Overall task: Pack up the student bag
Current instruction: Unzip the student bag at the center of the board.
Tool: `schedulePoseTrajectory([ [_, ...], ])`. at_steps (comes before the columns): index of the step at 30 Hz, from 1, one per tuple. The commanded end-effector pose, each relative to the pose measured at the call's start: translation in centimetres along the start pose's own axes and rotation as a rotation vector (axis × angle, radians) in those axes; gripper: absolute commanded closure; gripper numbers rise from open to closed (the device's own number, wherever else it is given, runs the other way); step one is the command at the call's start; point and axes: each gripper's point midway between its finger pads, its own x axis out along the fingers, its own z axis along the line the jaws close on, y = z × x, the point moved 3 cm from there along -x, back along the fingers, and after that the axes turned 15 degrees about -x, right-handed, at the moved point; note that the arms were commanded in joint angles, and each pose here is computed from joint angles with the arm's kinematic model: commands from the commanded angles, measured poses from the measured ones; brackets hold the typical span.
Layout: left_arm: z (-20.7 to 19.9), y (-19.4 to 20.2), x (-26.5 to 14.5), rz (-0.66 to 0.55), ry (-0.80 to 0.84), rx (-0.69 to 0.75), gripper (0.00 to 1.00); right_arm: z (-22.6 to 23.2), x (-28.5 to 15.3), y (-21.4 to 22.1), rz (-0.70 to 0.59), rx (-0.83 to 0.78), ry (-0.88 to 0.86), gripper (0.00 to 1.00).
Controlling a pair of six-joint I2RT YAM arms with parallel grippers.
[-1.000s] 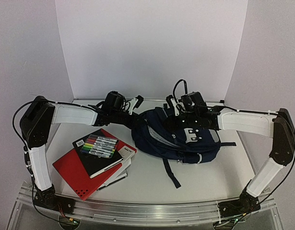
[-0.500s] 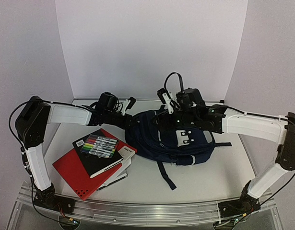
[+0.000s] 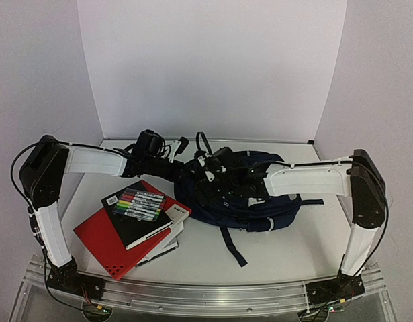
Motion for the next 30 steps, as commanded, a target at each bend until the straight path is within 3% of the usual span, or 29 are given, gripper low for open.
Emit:
schedulePoseTrajectory([
  [1,-2.5,-2.5,-2.2,-0.088,0.066,0.034,1.0,-1.4,1.4,-0.7,0.024,0.031,0.124,0.02],
  [6,-2.5,-2.5,-2.3,-0.091,0.058,0.033,1.0,-1.8,2.3,0.1,0.065,0.044,0.186,0.06],
  [15,-2.8,-3.2,-3.0,-0.121,0.053,0.028,1.0,-2.7,3.1,1.5,0.127,0.051,0.285,0.38],
  [25,-2.7,-3.6,-4.2,-0.169,0.008,0.019,1.0,-5.4,1.4,0.5,0.105,0.129,0.293,0.98],
  [30,0.0,-4.4,-4.3,-0.198,-0.122,-0.039,1.0,-5.8,-1.8,-2.0,0.021,0.136,0.207,1.0],
])
